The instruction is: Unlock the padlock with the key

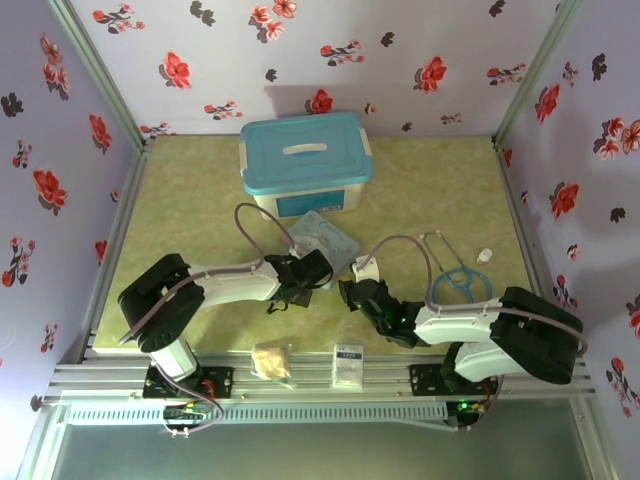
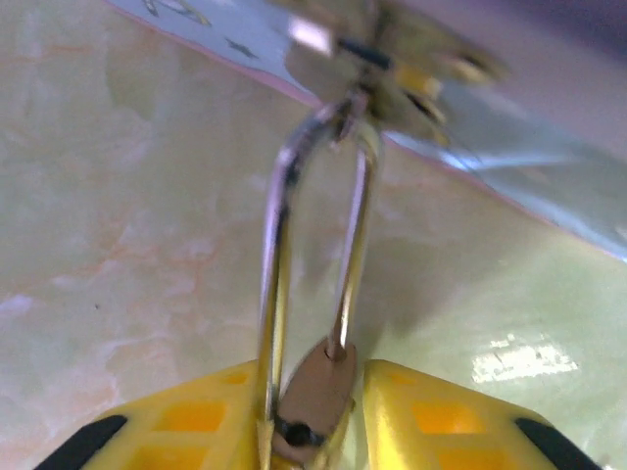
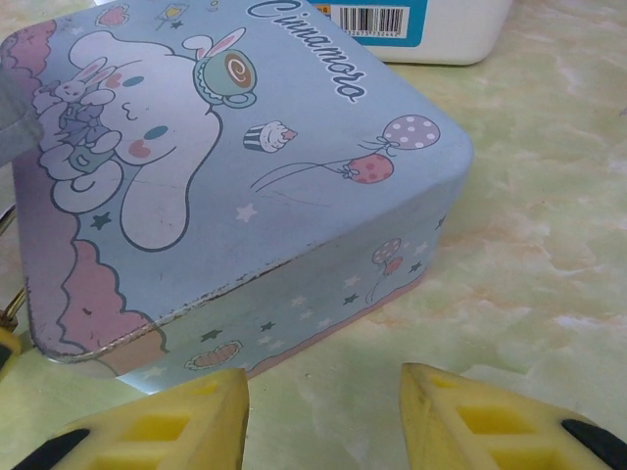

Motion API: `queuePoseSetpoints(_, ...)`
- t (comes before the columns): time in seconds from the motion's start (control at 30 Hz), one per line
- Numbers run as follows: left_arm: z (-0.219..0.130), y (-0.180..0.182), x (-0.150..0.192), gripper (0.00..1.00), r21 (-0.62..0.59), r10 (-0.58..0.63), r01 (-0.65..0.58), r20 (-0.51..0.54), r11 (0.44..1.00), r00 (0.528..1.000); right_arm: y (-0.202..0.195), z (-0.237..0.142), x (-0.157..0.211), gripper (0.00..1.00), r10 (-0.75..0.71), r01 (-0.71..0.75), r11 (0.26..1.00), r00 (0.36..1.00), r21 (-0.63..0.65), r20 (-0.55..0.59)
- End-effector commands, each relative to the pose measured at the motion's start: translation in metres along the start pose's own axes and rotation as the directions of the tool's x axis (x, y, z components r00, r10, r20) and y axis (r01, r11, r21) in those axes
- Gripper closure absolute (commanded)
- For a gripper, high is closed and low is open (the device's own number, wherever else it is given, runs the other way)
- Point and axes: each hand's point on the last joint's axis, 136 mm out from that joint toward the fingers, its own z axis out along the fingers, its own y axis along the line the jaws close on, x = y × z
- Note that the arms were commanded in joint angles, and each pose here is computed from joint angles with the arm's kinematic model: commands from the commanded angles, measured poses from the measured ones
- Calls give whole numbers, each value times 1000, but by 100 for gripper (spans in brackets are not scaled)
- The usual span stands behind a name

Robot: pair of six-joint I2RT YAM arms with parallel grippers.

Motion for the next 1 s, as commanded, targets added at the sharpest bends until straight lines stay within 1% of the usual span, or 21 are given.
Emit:
queuePoseSetpoints(0.0,-9,3,-6,62,-72,43,-42,20,997,999,-7,0,-7,56,40,-41,998,999,39,24)
queuePoseSetpoints(0.1,-14,-3,-7,61,-67,52,-49,41,997,998,-10,-2,-5,56,47,-48,998,999,45,23)
queuePoseSetpoints(0.2,-20,-9,-9,64,-67,67,-63,55,996,996,-12,-3,-4,56,53,-54,997,998,50,22)
queuePoseSetpoints(0.43,-23,-18,-5,63,-64,81,-78,41,995,996,-17,-8,-1,57,70,-72,996,997,54,24)
queuePoseSetpoints(0.53,-27,-20,-8,61,-31,64,-62,63,998,996,-11,-14,-7,56,85,-86,996,996,11,31)
queuePoseSetpoints(0.63,-38,-20,-17,54,59,1,-7,100,998,995,3,-23,-16,51,125,-122,989,992,-78,26)
queuePoseSetpoints(0.7,-51,-16,-29,43,145,-61,39,149,989,987,15,-31,-21,49,165,-161,975,986,-152,9)
queuePoseSetpoints(0.73,-60,-14,-35,39,187,-96,62,176,980,980,20,-34,-22,49,182,-179,967,983,-181,4)
queuePoseSetpoints(0.8,-75,-1,-47,32,269,-182,119,225,956,957,30,-38,-25,46,220,-216,948,975,-232,-9)
queuePoseSetpoints(0.87,-87,13,-57,24,347,-272,175,255,921,928,43,-41,-25,44,224,-225,937,974,-268,-35)
queuePoseSetpoints(0.9,-90,20,-60,19,386,-312,197,263,901,913,49,-41,-25,44,221,-226,934,974,-276,-49)
queuePoseSetpoints(0.97,-90,36,-66,15,430,-375,239,265,871,888,65,-41,-24,45,202,-217,932,976,-292,-80)
